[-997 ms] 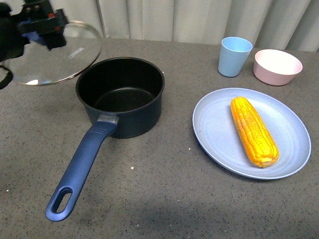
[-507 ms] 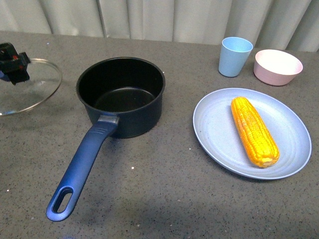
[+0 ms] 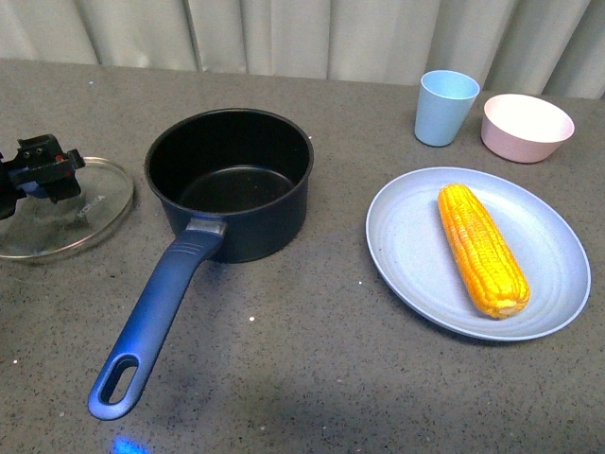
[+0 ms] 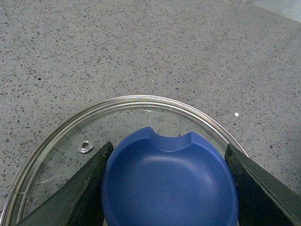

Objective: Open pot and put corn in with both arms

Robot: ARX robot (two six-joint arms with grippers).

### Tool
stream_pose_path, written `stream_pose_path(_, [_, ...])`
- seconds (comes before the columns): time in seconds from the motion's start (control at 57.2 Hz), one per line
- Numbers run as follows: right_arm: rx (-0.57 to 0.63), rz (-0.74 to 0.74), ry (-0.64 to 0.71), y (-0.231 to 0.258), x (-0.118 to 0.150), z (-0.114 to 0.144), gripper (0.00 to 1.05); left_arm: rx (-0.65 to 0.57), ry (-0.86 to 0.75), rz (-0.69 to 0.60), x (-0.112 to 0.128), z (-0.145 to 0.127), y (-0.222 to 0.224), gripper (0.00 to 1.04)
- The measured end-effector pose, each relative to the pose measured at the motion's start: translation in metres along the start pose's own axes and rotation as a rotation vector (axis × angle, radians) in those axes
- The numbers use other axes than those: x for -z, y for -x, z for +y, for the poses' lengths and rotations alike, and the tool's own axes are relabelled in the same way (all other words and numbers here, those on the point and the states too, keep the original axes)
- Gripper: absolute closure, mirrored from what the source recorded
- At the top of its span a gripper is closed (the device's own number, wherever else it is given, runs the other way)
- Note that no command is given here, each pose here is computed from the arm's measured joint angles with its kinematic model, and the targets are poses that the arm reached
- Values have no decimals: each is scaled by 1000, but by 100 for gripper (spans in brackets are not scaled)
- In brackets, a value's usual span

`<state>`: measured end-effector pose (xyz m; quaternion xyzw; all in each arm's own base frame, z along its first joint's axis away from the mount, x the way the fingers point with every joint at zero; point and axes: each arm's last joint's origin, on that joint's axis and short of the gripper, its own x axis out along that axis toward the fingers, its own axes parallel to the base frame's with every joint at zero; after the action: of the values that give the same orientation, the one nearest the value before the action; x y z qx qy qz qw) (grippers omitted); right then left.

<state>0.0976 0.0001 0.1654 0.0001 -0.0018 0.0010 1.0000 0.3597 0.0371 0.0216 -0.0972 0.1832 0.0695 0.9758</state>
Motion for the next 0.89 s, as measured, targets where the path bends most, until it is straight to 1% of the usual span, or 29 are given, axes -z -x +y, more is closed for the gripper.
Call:
stream_pose_path(0.262, [0, 0, 0, 0, 0, 0, 9, -2, -4, 5, 2, 0, 0, 41])
stream_pose_path(0.297, [0, 0, 0, 0, 0, 0, 9, -2, -2, 5, 2, 0, 0, 38])
stream_pose_path(0.332, [0, 0, 0, 0, 0, 0, 9, -1, -3, 3, 2, 0, 0, 32])
stream_pose_path(0.367, [0, 0, 0, 0, 0, 0, 9, 9, -2, 1, 2, -1, 0, 23])
stream_pose_path(0.472, [0, 0, 0, 0, 0, 0, 9, 28, 1, -1, 0, -2, 0, 7])
stream_pose_path(0.507, [0, 0, 0, 0, 0, 0, 9, 36, 0, -1, -1, -3, 1, 5])
stream_pose_path(0.56, [0, 0, 0, 0, 0, 0, 9, 40, 0, -7, -4, -4, 3, 7])
stream_pose_path(0.612, [0, 0, 0, 0, 0, 0, 9, 37, 4, -15, -9, -5, 6, 7])
stream_pose_path(0.734, [0, 0, 0, 0, 0, 0, 9, -14, 2, -40, -27, -7, 21, 7])
stream_pose_path(0.787, [0, 0, 0, 0, 0, 0, 9, -36, 5, -63, -37, -7, 34, 7])
stream_pose_path(0.892, [0, 0, 0, 0, 0, 0, 9, -57, 3, -102, -49, -9, 58, 7])
